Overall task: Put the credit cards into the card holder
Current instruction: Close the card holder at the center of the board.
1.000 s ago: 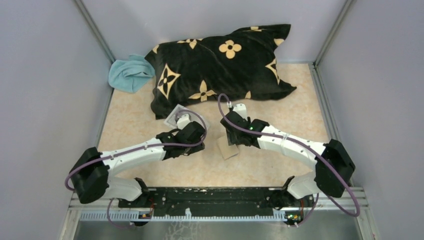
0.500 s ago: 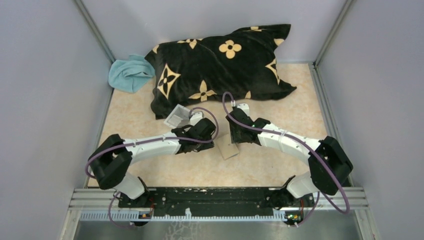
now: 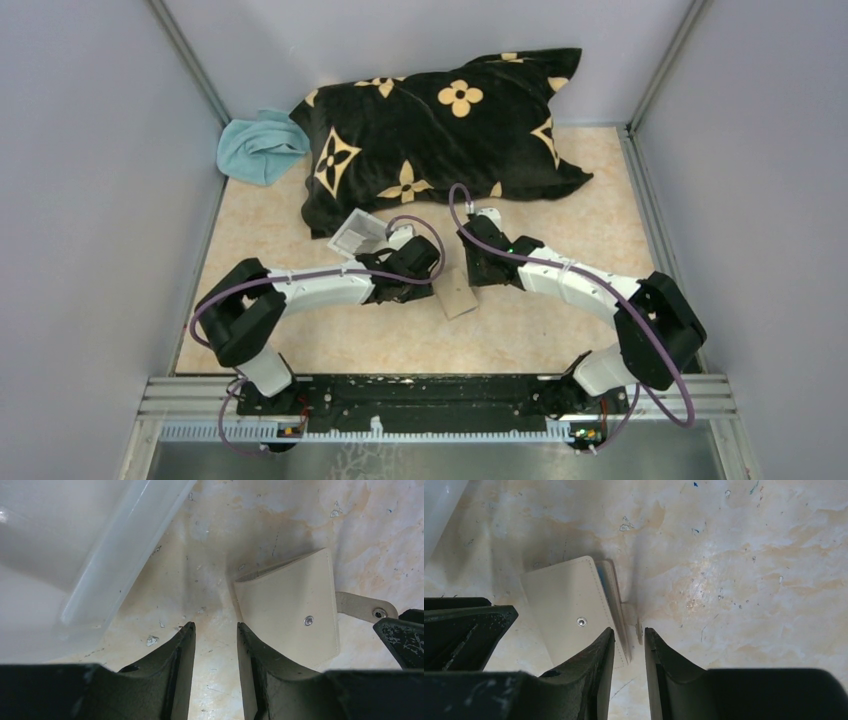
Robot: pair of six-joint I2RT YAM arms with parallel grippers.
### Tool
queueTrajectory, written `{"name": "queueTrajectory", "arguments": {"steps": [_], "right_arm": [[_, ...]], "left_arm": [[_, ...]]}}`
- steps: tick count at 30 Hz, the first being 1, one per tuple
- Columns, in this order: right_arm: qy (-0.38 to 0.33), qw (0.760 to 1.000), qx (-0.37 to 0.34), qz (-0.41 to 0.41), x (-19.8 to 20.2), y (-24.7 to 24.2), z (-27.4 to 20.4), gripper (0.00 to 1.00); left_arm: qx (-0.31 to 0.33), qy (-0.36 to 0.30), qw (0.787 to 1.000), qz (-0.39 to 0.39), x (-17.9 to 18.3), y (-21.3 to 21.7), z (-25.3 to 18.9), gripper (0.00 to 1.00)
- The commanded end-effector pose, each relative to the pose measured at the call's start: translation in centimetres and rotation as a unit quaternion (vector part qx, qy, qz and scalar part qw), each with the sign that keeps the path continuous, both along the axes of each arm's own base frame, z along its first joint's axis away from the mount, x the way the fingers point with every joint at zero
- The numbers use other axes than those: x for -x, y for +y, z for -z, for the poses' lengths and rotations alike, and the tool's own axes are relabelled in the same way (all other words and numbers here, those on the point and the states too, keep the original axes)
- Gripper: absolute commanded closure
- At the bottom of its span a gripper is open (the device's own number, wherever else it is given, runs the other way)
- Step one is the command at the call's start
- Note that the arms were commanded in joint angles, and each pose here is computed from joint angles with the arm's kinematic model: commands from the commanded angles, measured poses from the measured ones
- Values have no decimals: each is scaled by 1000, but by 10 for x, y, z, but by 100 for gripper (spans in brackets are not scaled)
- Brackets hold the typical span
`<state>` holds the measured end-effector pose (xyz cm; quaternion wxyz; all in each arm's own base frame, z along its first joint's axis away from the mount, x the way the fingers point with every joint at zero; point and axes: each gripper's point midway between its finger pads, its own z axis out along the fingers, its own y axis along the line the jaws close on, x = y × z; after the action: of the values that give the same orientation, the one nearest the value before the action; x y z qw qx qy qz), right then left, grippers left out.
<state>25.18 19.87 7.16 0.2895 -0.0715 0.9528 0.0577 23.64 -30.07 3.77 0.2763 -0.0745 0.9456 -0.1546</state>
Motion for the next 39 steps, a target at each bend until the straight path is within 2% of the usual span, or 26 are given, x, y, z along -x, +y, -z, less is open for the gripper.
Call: {"name": "queueTrajectory", "arguments": {"steps": [1,6,10,23,33,39], "right_arm": [[-5,1000,-9,-1,-5,0,2,71],[-2,1000,-9,-2,-5,-2,4,75],[1,1000,-9,-5,-5,-3,5,82],[-7,1000,-21,-15,-8,0,-5,84],[-9,999,-26,-20,-9,0,-8,93],[-11,999,-32,-26,-10,3,-13,92]], "left_arm": [[13,-6,1000,7,-5,-13,-7,57],[14,-3,1000,6,-6,-16,-6,57],[13,0,1000,6,-7,-18,-3,57],[10,10,1000,3,-4,-23,3,58],[4,14,1000,1,0,-23,7,58],[0,18,1000,2,1,-24,10,58]]}}
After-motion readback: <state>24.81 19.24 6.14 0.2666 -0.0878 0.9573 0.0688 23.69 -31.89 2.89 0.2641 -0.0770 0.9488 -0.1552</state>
